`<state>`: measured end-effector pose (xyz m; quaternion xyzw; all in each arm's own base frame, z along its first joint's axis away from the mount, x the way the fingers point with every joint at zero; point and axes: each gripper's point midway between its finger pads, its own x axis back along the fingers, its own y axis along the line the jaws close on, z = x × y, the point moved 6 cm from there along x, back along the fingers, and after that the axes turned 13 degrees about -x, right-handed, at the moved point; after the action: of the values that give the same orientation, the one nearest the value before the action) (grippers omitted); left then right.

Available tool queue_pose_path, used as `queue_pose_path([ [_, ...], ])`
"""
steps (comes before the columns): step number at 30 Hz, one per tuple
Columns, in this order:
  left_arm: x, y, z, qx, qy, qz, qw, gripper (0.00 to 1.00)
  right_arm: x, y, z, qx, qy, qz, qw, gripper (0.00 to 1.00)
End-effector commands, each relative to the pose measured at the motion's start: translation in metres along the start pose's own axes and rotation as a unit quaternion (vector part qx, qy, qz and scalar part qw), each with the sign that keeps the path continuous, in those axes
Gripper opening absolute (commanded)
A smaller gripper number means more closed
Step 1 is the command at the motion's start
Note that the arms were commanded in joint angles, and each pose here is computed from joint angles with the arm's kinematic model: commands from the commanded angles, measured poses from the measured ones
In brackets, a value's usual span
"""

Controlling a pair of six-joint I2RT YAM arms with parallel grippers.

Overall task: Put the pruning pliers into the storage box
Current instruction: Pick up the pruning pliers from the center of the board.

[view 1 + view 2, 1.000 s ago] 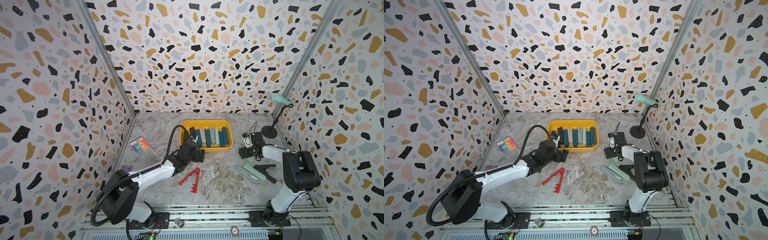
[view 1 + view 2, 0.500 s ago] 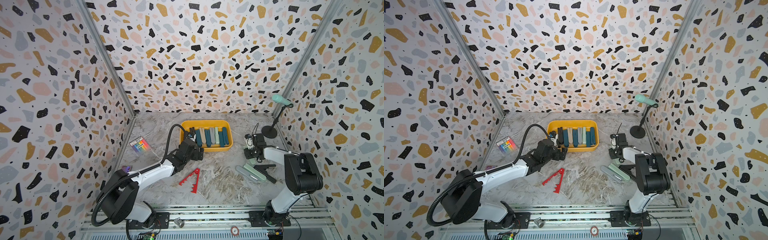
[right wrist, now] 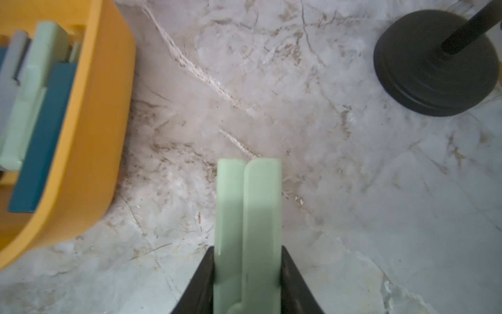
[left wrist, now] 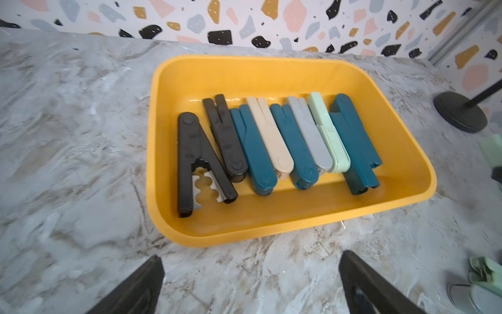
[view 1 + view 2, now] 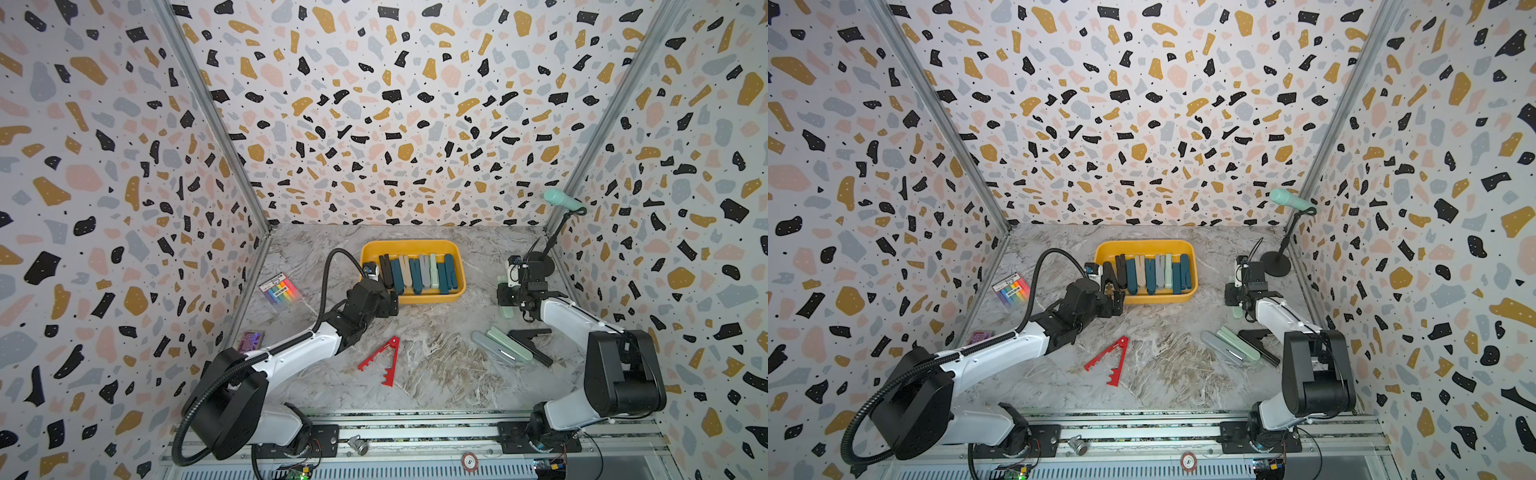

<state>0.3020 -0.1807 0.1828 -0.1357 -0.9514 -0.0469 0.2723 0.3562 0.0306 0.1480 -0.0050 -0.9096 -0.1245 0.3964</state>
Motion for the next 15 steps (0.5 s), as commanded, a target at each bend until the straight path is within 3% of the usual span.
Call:
queue_pose_path([
  [1,0.007,0.018,-0.008,0.034,-0.035,-0.049,0.998,0.99,0.029,0.016,-0.037,-0.043,-0.06,-0.039,0.996,0.21],
  [8,0.011,0.035,-0.007,0.073,-0.053,-0.066,0.994,0.99,0.05,0.076,-0.05,-0.062,-0.082,-0.111,0.988,0.21],
  [15,0.01,0.037,-0.002,0.077,-0.046,-0.061,0.994,1.0,0.04,0.145,-0.053,-0.077,-0.086,-0.159,0.98,0.22],
])
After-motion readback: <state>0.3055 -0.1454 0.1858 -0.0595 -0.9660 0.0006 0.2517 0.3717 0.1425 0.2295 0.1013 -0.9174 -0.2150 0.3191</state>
